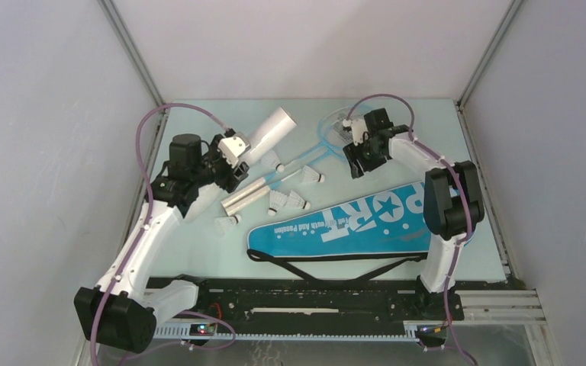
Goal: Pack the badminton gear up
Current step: Place the lid at the center of the board, then pick up the shuttlecock at the center of the board.
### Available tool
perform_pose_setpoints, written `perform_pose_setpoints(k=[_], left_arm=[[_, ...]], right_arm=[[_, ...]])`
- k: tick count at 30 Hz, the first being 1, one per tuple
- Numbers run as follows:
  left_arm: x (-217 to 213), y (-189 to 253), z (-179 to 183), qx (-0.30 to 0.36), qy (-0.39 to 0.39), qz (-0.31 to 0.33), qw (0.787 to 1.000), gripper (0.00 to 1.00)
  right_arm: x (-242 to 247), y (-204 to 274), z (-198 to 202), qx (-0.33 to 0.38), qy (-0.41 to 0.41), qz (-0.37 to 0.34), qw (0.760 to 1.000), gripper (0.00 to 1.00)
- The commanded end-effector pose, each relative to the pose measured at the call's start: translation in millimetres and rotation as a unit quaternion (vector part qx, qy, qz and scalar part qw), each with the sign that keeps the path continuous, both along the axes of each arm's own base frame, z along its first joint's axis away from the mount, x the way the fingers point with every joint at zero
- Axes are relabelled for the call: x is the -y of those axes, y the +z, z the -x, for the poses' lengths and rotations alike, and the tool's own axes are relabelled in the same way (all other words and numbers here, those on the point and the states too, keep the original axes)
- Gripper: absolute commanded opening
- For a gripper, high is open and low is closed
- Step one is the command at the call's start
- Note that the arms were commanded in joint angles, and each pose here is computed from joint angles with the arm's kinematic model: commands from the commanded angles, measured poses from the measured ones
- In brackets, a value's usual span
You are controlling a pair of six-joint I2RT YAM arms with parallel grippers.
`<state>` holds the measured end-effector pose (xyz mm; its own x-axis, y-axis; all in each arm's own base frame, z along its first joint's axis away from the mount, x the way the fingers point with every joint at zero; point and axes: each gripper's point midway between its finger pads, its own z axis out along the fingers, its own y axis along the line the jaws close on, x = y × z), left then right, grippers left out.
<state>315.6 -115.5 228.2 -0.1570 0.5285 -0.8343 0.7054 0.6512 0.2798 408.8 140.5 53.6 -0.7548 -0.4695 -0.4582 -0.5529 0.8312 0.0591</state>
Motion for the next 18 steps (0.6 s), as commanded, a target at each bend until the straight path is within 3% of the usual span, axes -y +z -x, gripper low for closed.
perform_pose_setpoints(k=[1,9,18], left_arm=[[-2.8,33.0,-9.8,0.043,0.014,0.036,0.998,0.05],[-24.1,51.4,-14.8,0.047,0.055,0.088,0.994,0.06],[-39.1,63.2,-14.0,0.068,0.081,0.093,0.99,0.06]], right_arm=[[-40.3,67.4,-4.4,0.067,0.039,-0.065,0.995,0.67],[-113.2,94.0,-4.1,0.065,0.1,-0.12,0.986,0.67],[-150.2,62.0,-25.5,0.089,0.011,-0.023,0.996,0.67]])
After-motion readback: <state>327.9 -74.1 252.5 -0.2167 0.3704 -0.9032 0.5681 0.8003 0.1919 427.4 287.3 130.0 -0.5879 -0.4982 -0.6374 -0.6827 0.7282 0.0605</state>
